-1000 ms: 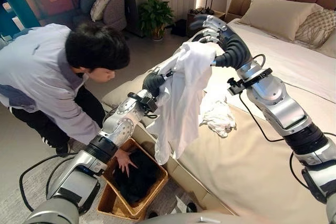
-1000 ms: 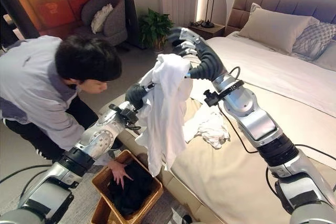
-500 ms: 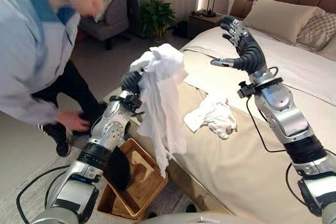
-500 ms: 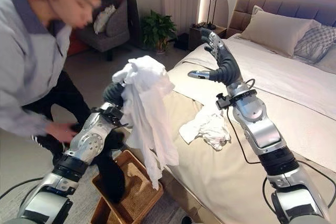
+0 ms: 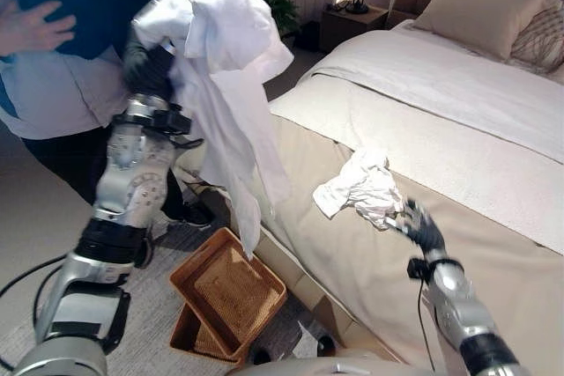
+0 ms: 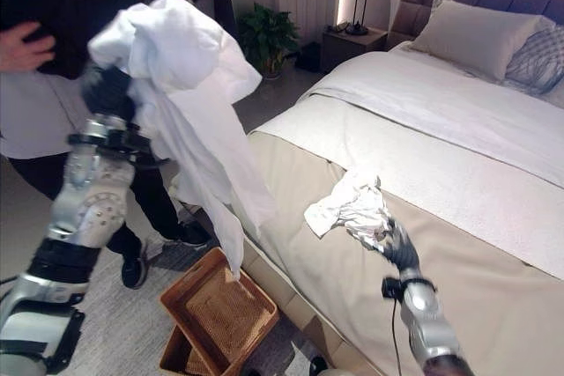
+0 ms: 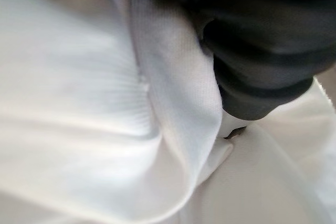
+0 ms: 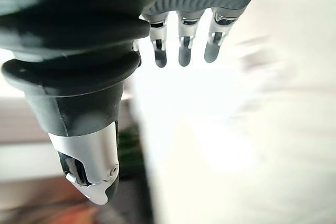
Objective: Pick up clothes into the bucket
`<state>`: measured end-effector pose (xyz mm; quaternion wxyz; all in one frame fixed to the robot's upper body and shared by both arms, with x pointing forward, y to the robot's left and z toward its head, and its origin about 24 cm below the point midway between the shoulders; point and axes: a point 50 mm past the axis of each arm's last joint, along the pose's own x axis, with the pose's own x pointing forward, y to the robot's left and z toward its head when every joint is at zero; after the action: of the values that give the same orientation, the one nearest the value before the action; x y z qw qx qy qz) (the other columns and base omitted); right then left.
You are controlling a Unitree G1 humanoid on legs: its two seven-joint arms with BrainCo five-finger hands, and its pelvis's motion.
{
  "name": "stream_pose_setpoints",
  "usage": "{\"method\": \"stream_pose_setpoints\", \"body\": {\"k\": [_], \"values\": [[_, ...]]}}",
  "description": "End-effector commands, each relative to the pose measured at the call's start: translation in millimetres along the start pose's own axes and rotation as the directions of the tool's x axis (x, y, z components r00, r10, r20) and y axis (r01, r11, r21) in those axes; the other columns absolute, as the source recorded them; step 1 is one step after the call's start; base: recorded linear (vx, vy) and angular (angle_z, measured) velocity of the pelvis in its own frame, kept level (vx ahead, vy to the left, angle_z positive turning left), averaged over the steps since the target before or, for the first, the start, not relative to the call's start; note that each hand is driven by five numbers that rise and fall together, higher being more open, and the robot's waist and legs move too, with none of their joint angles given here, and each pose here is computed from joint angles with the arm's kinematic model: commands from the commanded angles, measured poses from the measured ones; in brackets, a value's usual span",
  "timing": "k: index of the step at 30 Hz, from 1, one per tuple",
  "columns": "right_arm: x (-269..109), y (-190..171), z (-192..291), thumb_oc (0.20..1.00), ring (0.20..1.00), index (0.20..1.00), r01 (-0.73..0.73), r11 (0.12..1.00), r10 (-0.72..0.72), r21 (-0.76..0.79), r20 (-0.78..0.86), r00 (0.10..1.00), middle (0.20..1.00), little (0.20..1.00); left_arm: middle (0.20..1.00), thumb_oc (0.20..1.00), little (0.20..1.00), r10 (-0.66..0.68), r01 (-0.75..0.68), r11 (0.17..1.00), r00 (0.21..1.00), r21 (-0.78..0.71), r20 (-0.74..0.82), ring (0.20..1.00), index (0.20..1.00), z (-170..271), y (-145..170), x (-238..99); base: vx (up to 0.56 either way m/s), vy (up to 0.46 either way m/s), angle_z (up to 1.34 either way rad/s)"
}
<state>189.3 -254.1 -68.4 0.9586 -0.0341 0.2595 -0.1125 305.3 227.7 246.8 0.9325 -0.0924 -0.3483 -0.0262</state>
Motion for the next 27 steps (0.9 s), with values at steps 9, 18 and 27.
{"method": "stream_pose_setpoints", "body": {"k": [9, 18, 27], "values": [[-30.3, 8.8, -104.1, 1.000, 1.000, 1.000, -0.154, 0.979, 0.078, -0.131, -0.458, 0.886, 1.000, 1.000, 0.200, 0.200, 0.200, 0.103, -0.131, 0.972, 0.983, 0.195, 0.151, 0.200, 0.200, 23.2, 31.9, -14.9, -0.02, -0.006, 0.02], [-32.7, 7.2, -110.6, 1.000, 1.000, 1.000, -0.270, 0.915, 0.084, -0.299, -0.512, 0.855, 1.000, 1.000, 0.200, 0.200, 0.200, 0.218, -0.216, 0.877, 0.975, 0.429, 0.045, 0.200, 0.200, -0.6, 60.5, -44.2, -0.01, 0.003, 0.01], [-7.8, 12.3, -73.8, 1.000, 1.000, 1.000, -0.249, 0.896, 0.111, -0.366, -0.360, 0.926, 1.000, 1.000, 0.200, 0.200, 0.200, 0.345, -0.257, 0.827, 0.934, 0.500, -0.090, 0.200, 0.200, -37.2, 79.9, -67.3, -0.10, 0.007, -0.01]]}}
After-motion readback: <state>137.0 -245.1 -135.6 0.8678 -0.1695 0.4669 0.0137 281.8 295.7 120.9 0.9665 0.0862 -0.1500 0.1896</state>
